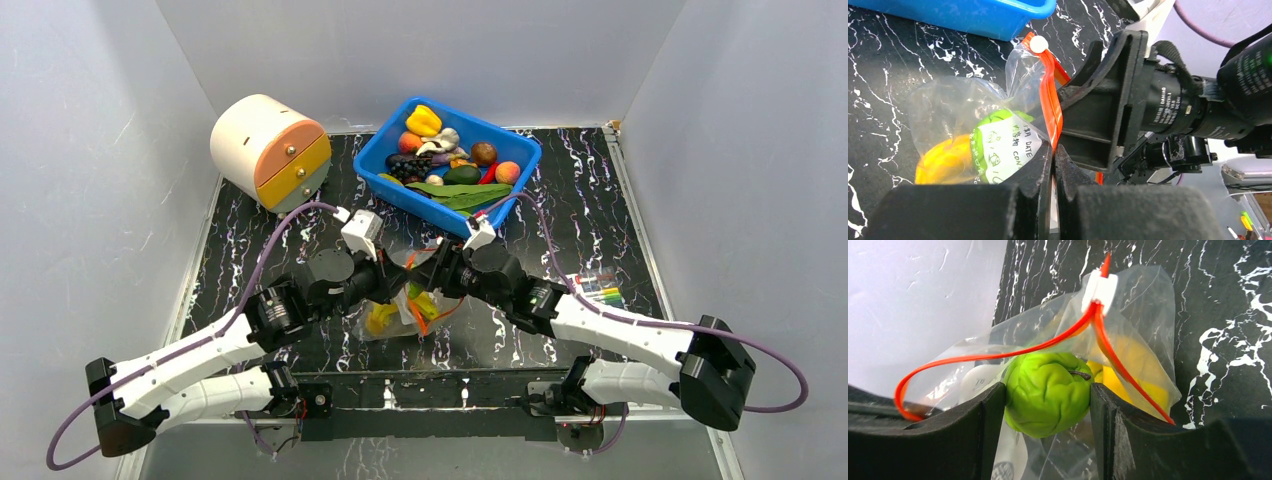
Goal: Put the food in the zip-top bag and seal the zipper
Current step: Place the fake vegetable in the zipper food storage bag, then pick up the fake vegetable from the bin.
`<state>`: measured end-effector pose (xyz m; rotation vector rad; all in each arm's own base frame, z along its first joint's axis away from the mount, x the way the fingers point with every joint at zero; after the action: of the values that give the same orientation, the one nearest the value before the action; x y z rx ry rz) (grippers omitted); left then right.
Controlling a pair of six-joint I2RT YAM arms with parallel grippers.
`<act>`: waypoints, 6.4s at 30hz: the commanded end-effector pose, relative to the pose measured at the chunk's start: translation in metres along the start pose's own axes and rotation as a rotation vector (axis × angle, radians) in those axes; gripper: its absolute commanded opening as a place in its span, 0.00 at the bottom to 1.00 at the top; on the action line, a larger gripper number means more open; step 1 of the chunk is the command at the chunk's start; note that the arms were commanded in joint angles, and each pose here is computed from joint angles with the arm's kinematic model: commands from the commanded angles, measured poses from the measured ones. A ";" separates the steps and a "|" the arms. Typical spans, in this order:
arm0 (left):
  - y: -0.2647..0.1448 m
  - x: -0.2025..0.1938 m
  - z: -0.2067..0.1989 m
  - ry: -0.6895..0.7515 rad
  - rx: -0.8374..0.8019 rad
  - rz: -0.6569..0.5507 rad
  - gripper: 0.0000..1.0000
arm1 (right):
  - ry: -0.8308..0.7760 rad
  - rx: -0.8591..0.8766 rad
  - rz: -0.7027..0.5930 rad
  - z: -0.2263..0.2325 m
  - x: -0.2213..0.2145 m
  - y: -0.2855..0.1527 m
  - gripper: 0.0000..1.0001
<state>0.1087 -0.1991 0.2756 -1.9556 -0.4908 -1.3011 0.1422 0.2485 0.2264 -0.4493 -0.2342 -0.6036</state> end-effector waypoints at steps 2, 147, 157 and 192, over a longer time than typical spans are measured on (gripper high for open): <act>-0.005 0.015 -0.007 -0.043 -0.052 -0.074 0.00 | 0.052 0.068 -0.166 0.025 0.011 0.010 0.34; -0.012 -0.023 0.026 0.255 0.081 0.069 0.00 | -1.095 -0.562 0.170 -0.088 0.282 0.137 0.28; -0.012 -0.020 0.025 0.240 0.080 0.065 0.00 | -1.121 -0.533 0.057 -0.059 0.290 0.118 0.21; -0.017 -0.008 0.022 0.147 0.126 0.049 0.00 | -0.930 -0.260 -0.326 0.037 0.276 0.033 0.15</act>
<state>0.1060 -0.1706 0.2509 -1.7312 -0.3724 -1.3442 0.4010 0.1582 0.2775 -1.1265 -1.0289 -0.5291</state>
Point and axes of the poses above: each gripper's point midway between its finger pads, its own y axis out along the fingers, its own z axis along the line the jaws close on, x = y × z, the point moved 10 cm from there along -y, back along the fingers, and after that the axes turned 14 degrees about y, right-handed, at the moved point
